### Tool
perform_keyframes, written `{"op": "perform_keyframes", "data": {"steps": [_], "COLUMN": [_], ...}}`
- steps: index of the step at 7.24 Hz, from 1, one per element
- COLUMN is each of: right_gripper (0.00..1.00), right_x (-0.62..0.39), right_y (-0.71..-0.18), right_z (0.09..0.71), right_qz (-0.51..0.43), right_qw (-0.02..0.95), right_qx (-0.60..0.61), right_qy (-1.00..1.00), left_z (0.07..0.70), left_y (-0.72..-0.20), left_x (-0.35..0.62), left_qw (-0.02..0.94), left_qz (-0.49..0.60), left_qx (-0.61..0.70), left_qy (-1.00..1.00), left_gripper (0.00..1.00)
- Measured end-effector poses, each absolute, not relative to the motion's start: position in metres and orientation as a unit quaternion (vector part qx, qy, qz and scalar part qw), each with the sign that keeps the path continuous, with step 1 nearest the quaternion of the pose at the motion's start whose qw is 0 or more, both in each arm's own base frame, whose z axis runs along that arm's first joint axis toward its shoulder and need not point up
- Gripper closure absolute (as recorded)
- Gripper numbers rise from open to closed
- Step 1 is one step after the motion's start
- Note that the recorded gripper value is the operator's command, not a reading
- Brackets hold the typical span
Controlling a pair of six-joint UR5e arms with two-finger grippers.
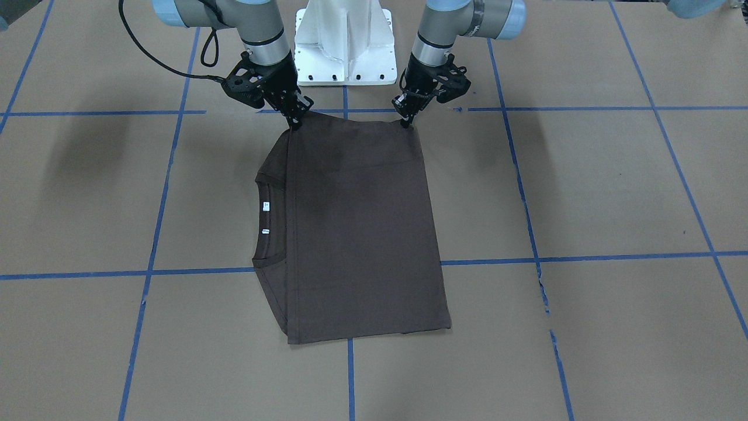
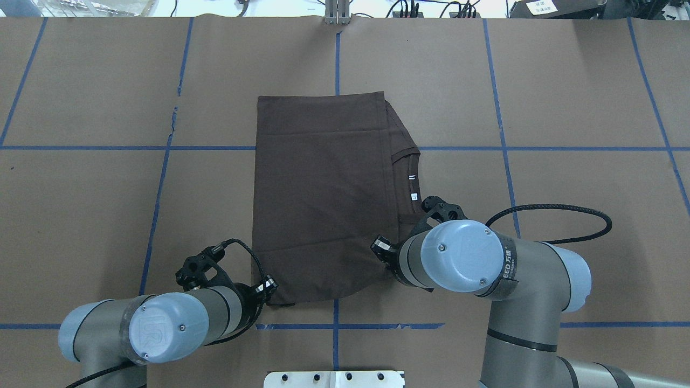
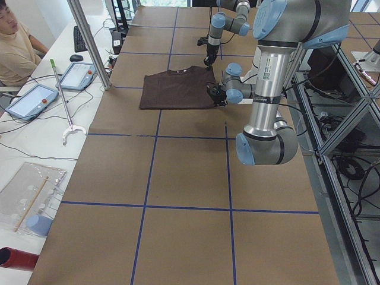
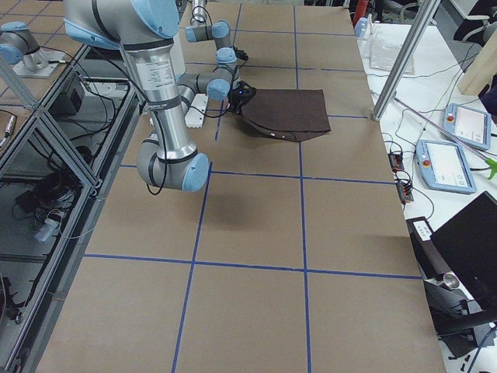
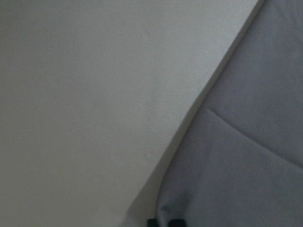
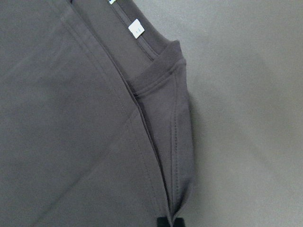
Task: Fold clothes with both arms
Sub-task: 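Lift the near edge with both grippers and fold it away over the shirt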
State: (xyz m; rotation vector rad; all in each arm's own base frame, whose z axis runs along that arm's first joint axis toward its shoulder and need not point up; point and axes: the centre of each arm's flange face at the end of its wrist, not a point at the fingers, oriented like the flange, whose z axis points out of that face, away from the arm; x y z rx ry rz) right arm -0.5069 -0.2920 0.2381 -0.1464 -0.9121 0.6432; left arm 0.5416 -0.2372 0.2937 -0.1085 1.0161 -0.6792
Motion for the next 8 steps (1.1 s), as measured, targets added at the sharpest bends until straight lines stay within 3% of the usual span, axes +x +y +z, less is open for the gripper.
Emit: {"op": "perform_keyframes", "data": {"steps": [6, 8], "right_gripper": [1.0, 1.0], "right_x": [-0.45, -0.427], "right_y": [-0.23, -0.259], "right_z": [0.233, 0.215], "right_qz": [0.264, 0.283], "right_qw": [0.845, 0.833], "right_qx": [-0.089, -0.077], "right_qy": [-0.457, -0.468], "left_z": [0.203, 0.181], "left_y": [-0.218, -0.251], "left_x": [0.478, 0.434], "left_qw": [0.791, 0.788], "left_qz": [-0.28, -0.269], "left_qx": [-0.107, -0.081], "left_qy": [0.533, 0.548], "left_gripper": [1.0, 1.0]}}
